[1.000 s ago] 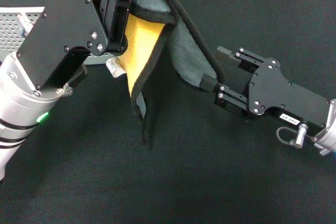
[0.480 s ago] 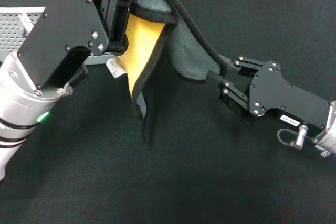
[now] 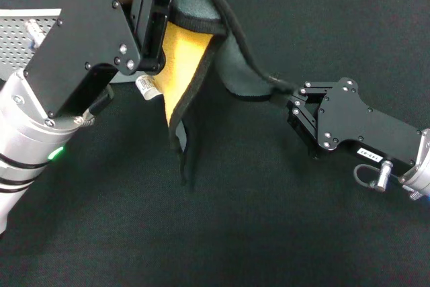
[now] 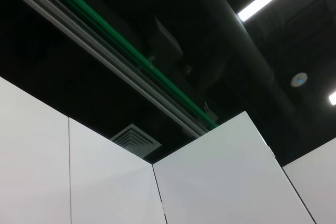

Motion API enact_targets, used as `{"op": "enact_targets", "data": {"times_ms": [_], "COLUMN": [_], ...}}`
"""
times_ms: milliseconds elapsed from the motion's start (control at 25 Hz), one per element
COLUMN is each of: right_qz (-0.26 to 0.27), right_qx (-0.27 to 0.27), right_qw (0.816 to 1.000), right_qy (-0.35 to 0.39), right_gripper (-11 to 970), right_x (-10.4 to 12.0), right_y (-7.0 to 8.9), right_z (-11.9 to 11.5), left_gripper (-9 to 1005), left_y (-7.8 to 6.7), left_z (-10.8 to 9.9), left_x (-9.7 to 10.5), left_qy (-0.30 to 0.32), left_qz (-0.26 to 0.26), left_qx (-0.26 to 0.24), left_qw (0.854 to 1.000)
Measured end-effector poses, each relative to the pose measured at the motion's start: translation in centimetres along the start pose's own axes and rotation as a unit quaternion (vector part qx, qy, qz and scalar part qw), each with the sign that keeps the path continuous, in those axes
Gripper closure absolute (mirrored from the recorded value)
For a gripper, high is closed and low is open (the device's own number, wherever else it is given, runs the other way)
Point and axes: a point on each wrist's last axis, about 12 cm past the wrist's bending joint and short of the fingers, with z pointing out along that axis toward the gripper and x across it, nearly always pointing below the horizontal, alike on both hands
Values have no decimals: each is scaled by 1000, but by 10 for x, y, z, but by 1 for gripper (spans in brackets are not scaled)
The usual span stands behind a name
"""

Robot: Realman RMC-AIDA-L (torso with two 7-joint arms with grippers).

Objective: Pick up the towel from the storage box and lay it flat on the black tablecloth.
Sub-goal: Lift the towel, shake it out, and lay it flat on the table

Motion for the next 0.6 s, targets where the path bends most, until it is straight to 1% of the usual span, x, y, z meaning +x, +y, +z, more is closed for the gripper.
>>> {"op": "enact_targets", "data": {"times_ms": [40, 160, 280, 360, 440, 600], "right_qz": [-2, -10, -20, -30, -44, -80], "right_qx": [0, -5, -22, -35, -51, -88], "right_qw": [1000, 1000, 999, 998, 996, 989], "right_qy": [0, -3, -23, -41, -59, -92], "right_gripper": [943, 950, 954, 954, 954, 954], "right_x": [0, -2, -12, -23, -38, -79], "right_y": [0, 0, -2, -5, -11, -25], "right_z": [0, 2, 4, 4, 4, 7], "left_gripper": [989, 989, 989, 989, 989, 988], "left_y": [-1, -3, -4, -7, -12, -23], "left_z": [0, -2, -9, -19, -32, -56], "left_x": [0, 0, 0, -2, -4, -7], "left_qy": [0, 5, 16, 30, 47, 85], "left_qz": [-1, -6, -9, -14, -20, -33], "left_qx": [1, 5, 1, -10, -25, -48], "left_qw": [1000, 1000, 1000, 999, 998, 995]}}
